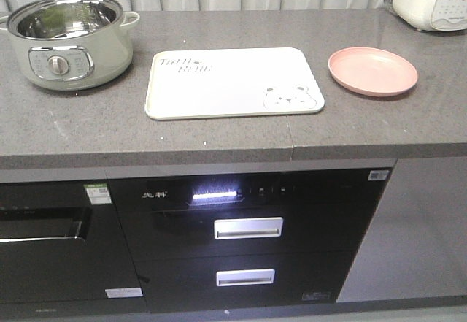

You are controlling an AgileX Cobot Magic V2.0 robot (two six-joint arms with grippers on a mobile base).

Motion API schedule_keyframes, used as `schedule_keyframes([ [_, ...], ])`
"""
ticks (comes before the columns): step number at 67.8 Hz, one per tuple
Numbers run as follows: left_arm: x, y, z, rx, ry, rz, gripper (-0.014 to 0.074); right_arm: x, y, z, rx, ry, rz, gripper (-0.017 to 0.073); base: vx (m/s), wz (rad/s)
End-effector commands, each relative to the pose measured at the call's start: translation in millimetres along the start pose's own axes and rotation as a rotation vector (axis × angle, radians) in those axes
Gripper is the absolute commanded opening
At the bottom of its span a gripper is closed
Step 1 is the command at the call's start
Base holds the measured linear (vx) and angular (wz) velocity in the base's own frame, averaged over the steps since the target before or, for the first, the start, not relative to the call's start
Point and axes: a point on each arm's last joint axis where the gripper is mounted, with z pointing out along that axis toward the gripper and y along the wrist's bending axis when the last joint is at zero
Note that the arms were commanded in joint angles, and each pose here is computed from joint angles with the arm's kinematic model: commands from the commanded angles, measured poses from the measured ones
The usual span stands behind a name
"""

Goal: Transfer vegetables to tray and serve

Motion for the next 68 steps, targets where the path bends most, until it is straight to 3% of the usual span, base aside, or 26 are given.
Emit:
schedule_keyframes([
  [1,1.6,0.2,-0.2,0.002,-0.060,-0.011,-0.0006,-2.1,0.1,-0.2,-0.001,-0.070,-0.016,-0.0006,0.22,0.04],
  [68,1.6,0.2,-0.2,0.002,-0.060,-0.011,-0.0006,-2.1,0.1,-0.2,-0.001,-0.070,-0.016,-0.0006,0.17,0.00],
])
